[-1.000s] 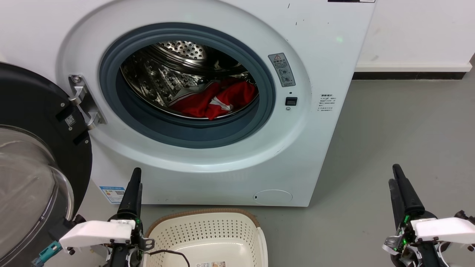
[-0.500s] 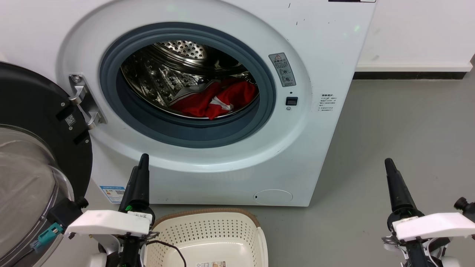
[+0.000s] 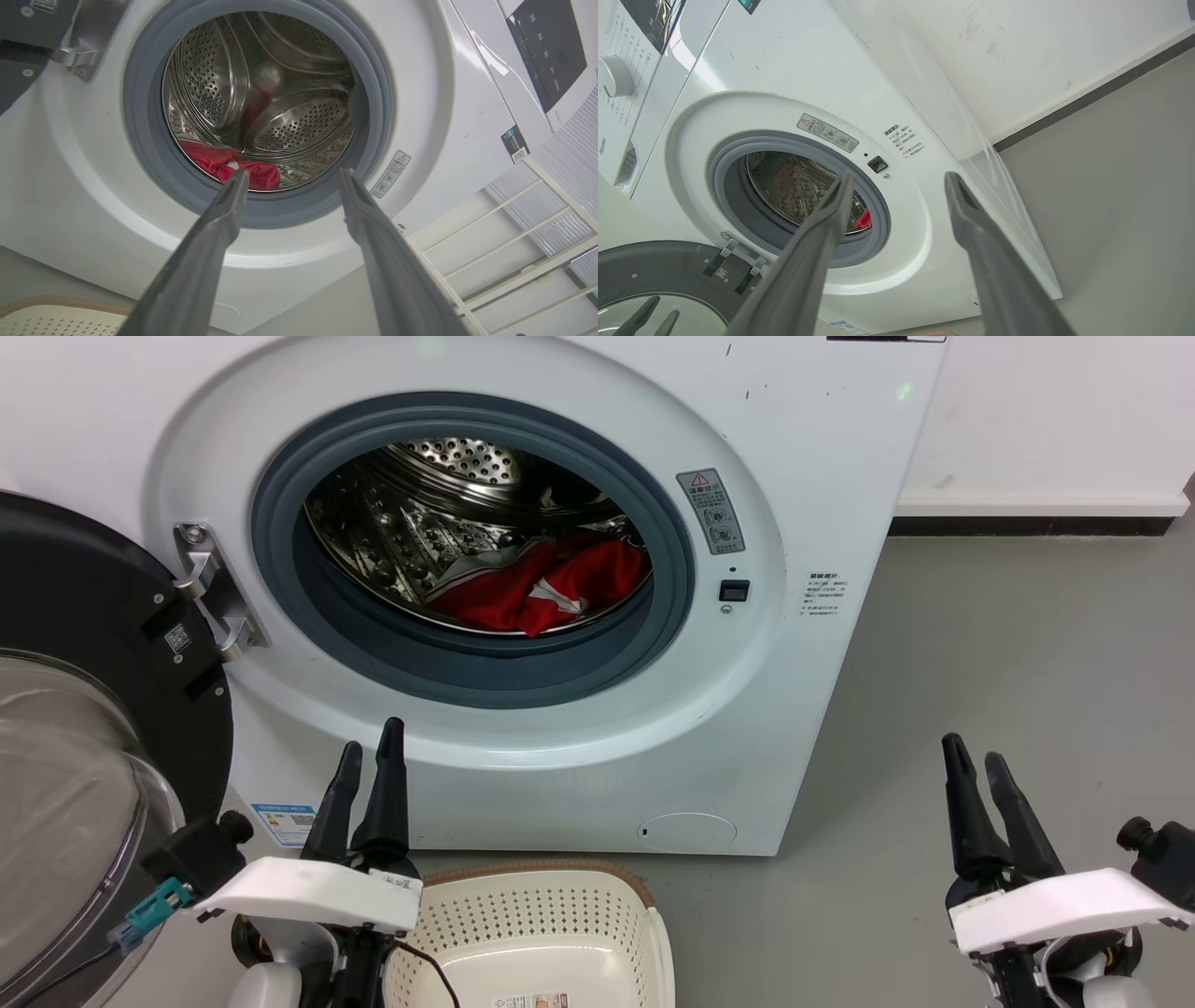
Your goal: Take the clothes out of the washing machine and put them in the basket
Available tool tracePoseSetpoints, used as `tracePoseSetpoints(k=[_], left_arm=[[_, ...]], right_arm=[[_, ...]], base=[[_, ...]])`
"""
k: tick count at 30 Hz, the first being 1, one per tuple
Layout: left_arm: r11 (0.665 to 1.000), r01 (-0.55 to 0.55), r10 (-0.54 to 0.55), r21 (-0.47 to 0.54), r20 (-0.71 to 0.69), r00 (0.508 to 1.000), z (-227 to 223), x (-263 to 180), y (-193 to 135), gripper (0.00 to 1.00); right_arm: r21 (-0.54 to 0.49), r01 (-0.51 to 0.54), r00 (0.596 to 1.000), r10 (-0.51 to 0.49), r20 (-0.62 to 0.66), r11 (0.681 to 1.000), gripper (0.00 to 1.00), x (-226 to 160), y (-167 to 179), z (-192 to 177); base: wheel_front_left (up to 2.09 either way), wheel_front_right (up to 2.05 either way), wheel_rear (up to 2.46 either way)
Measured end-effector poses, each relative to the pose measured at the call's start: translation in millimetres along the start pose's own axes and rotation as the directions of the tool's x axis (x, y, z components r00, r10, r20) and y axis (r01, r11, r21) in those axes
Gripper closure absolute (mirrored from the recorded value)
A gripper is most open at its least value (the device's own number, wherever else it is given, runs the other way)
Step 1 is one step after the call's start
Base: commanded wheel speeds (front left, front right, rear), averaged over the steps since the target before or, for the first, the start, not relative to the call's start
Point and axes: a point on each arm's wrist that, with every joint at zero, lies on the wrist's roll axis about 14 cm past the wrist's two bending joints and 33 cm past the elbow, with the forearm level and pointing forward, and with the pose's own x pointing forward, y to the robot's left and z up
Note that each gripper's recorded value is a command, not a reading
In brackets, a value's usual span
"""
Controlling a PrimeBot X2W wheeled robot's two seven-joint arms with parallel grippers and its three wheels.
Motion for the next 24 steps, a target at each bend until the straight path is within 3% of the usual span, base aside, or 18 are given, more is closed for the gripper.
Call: tracePoseSetpoints(k=[12,24], left_arm=[[0.982,0.028,-0.026,0.185,-0.012,1.000,-6,2,-8,0.00],[0.939,0.066,-0.063,0.338,-0.021,0.998,-11,1,-17,0.00]], right_arm=[[-0.186,-0.021,1.000,0.019,-0.009,0.982,0.00,-2,3,-5],[-0.333,-0.049,0.999,0.047,-0.015,0.941,0.00,-3,7,-8]], base=[[0.00,0.00,0.00],[0.00,0.00,0.00]])
